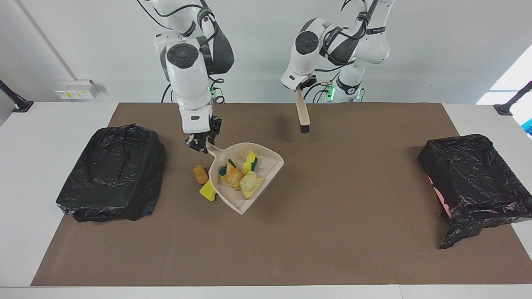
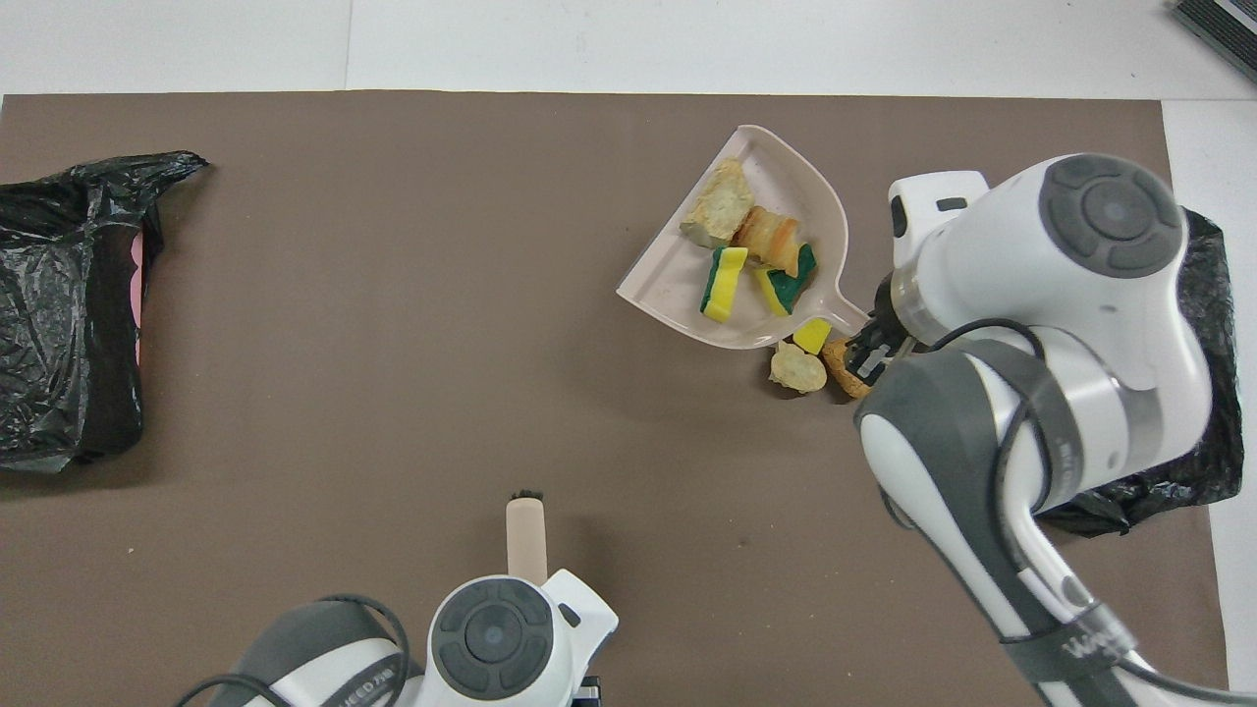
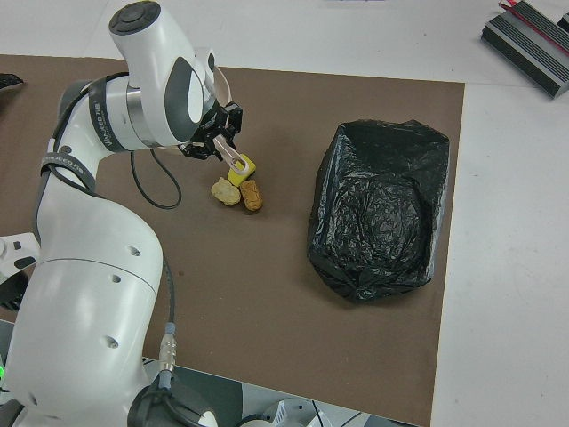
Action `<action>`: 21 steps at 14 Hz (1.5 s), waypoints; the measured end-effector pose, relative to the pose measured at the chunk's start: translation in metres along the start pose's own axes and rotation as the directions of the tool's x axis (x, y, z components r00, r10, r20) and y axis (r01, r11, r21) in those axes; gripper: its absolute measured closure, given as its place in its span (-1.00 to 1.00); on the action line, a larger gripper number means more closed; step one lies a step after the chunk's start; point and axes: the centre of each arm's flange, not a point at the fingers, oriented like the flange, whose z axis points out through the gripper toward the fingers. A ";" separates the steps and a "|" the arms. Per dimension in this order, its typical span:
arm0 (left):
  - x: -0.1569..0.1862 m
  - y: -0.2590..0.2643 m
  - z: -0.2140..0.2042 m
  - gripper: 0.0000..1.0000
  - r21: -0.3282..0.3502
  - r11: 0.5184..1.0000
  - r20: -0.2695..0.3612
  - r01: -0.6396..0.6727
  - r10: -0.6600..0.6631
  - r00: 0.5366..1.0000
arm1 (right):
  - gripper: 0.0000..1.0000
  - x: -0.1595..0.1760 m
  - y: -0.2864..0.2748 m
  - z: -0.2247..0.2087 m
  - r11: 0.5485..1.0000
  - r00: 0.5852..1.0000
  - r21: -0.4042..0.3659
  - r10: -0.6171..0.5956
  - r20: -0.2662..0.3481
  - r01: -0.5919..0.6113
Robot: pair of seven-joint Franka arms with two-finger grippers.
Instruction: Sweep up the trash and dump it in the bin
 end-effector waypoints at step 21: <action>0.031 0.008 0.057 0.47 -0.073 0.997 0.098 0.022 -0.015 0.995 | 0.37 -0.242 0.174 0.014 0.768 0.537 0.066 -0.503 0.677 0.636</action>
